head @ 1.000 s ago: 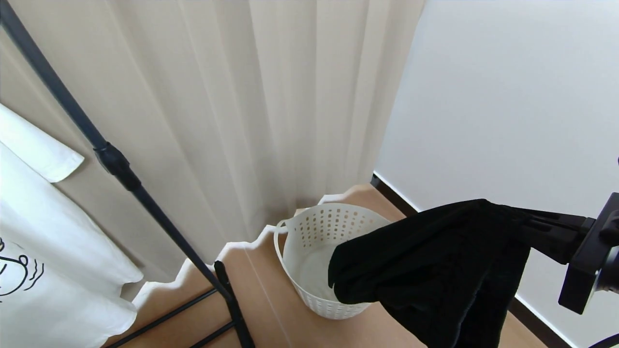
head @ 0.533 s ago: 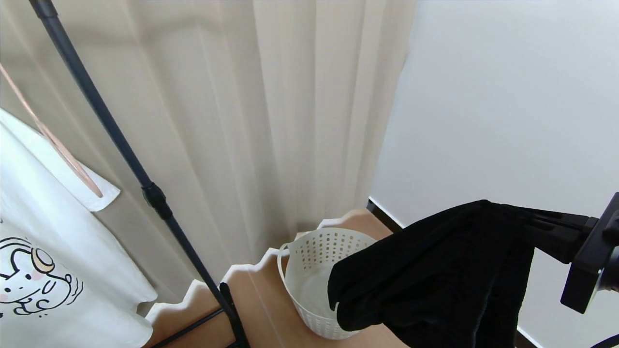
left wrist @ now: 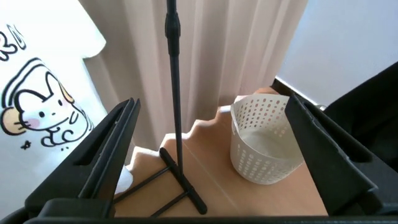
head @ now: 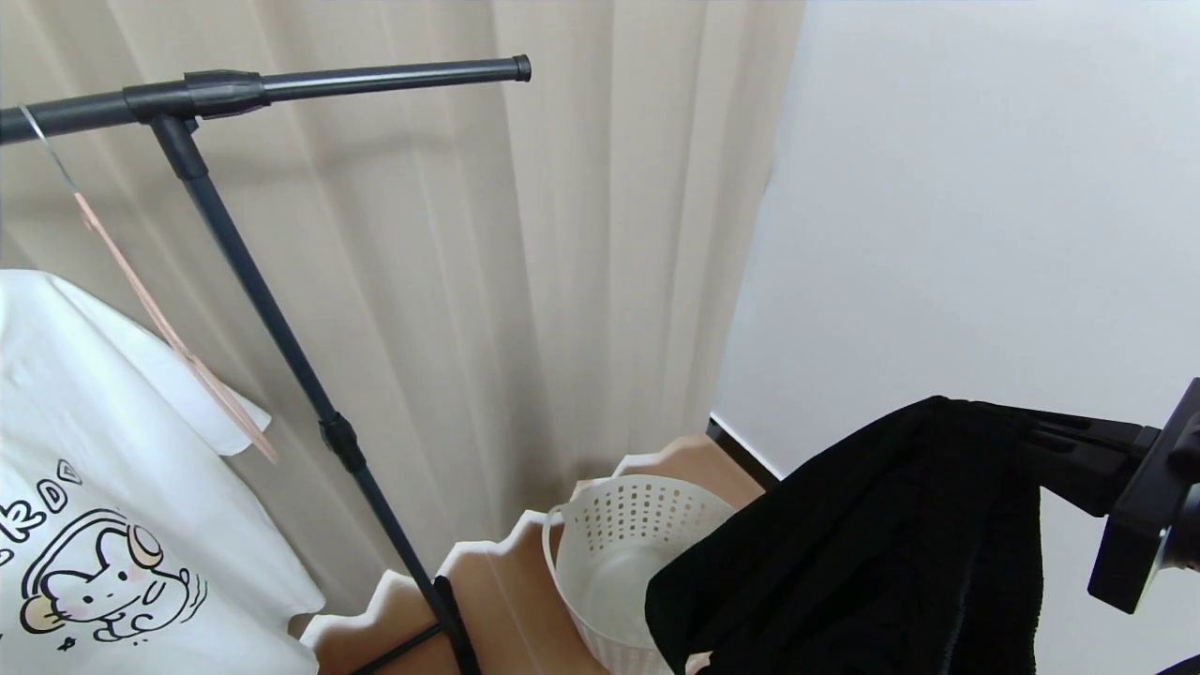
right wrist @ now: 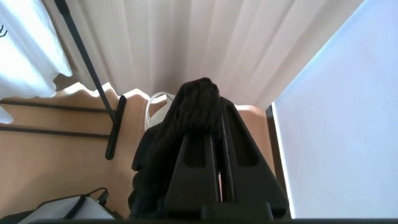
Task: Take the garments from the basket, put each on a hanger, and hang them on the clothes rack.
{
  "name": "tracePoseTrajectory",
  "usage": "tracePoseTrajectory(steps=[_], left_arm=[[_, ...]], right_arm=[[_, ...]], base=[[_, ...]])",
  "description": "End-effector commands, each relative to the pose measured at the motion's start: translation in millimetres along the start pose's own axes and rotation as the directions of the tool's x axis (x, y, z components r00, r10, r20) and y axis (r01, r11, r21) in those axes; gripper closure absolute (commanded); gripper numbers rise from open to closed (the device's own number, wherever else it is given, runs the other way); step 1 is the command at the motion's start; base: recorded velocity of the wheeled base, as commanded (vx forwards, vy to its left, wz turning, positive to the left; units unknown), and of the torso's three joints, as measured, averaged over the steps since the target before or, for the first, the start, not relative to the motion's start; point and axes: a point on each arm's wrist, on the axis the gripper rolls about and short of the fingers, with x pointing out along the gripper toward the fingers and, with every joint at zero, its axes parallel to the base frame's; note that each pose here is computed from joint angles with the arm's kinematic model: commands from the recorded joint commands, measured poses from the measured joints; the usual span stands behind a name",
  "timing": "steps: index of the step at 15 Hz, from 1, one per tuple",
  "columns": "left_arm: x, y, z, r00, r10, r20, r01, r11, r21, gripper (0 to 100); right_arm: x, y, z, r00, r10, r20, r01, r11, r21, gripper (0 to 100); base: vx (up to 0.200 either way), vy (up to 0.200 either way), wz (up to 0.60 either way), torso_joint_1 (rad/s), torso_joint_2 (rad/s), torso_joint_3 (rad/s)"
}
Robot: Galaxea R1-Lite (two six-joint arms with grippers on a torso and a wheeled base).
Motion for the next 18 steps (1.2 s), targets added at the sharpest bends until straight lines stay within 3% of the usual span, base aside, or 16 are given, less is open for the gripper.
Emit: tracePoseTrajectory(steps=[1, 9, 18], left_arm=[[0.1, 0.0, 0.0, 1.0, 0.0, -0.001, 0.0, 1.0, 0.0, 0], [0.2, 0.0, -0.4, 1.0, 0.0, -0.003, 0.0, 1.0, 0.0, 0], [0.2, 0.1, -0.4, 1.0, 0.002, -0.003, -0.002, 1.0, 0.0, 0]], right_arm=[[0.7, 0.3, -1.6, 1.0, 0.001, -0.006, -0.001, 1.0, -0.002, 100], [-2.7, -0.3, -2.0, 1.0, 0.0, 0.002, 0.0, 1.0, -0.002, 100], [-2.2, 0.5, -5.3, 1.0, 0.002, -0.009, -0.002, 1.0, -0.005, 100]], base=[[0.0, 0.0, 0.0, 0.207, -0.53, -0.325], [0.0, 0.0, 0.0, 0.239, -0.56, -0.235], [0.0, 0.0, 0.0, 0.172, -0.38, -0.166]])
